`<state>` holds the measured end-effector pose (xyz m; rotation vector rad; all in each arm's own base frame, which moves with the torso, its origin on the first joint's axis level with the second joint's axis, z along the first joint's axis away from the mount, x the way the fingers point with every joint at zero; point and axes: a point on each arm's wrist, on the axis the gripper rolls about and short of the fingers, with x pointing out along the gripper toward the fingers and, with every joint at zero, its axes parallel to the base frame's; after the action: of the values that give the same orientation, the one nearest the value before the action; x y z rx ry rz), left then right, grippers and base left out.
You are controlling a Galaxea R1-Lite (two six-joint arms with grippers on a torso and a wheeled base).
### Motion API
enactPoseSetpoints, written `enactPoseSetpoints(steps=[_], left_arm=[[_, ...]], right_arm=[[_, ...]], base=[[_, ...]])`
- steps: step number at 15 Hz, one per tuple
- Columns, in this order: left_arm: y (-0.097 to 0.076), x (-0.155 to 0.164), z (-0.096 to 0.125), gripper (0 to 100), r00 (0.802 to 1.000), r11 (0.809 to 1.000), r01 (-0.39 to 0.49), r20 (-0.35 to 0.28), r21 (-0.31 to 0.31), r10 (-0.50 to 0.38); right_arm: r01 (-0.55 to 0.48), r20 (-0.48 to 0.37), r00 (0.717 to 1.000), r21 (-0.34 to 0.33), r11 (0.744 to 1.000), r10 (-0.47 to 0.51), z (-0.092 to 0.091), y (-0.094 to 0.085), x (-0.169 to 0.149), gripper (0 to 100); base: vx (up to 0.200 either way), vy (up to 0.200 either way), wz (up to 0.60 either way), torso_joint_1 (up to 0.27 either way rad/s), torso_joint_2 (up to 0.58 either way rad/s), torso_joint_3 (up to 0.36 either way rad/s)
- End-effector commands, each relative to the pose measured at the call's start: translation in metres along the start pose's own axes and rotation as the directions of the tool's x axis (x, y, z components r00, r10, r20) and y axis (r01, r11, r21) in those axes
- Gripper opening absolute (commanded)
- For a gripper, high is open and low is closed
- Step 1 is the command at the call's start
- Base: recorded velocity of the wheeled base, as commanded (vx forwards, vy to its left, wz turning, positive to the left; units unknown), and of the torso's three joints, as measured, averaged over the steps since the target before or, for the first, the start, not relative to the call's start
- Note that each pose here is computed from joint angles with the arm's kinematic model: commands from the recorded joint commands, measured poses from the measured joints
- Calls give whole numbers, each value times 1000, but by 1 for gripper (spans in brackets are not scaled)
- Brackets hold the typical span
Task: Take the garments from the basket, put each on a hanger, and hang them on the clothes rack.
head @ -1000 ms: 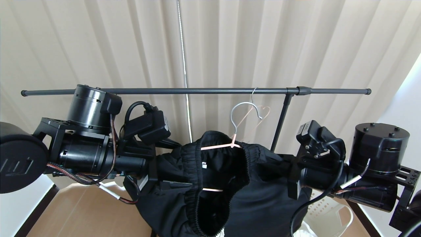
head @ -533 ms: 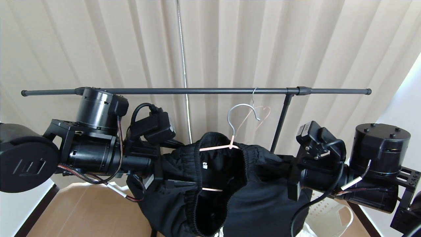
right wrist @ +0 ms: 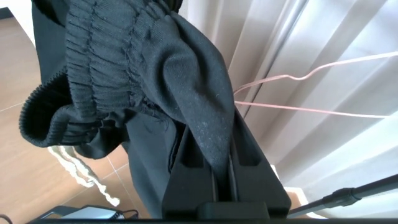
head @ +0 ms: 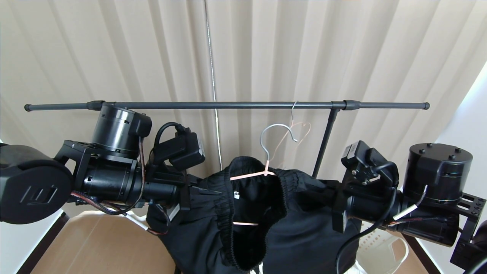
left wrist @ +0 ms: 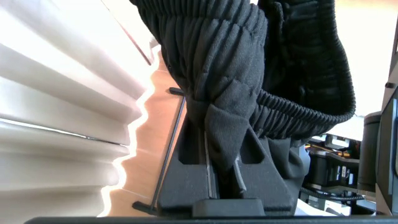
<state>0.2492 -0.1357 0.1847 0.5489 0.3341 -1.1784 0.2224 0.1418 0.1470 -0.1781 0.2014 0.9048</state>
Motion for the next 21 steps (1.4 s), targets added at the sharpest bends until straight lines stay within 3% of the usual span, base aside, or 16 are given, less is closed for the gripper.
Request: enactPoseSetpoints(steps=[1, 8, 9, 17, 21], left_arm=[[0, 0, 0, 0, 1000, 1000, -2, 1, 1, 2], [-3, 0, -5, 0, 999, 999, -33, 34, 23, 32], [-4, -1, -5, 0, 999, 999, -36, 35, 24, 35], [-8, -16, -6, 0, 994, 995, -98, 44, 30, 96], [-12, -28, -8, 0, 991, 992, -126, 51, 29, 124]], right_arm=[[-1, -1, 1000, 1, 1000, 1, 0, 0, 1, 0], [5, 7, 1000, 0, 1000, -5, 1, -1, -1, 0], [4, 8, 1000, -1, 1000, -4, 2, 0, -2, 100], [-7, 41, 999, -40, 999, 9, 3, -14, -26, 100], [-114, 67, 991, -44, 993, 117, 1, -12, -39, 100]], base=[[0, 0, 0, 0, 0, 0], [0, 0, 0, 0, 0, 0], [0, 0, 0, 0, 0, 0], [0, 0, 0, 0, 0, 0], [0, 0, 0, 0, 0, 0]])
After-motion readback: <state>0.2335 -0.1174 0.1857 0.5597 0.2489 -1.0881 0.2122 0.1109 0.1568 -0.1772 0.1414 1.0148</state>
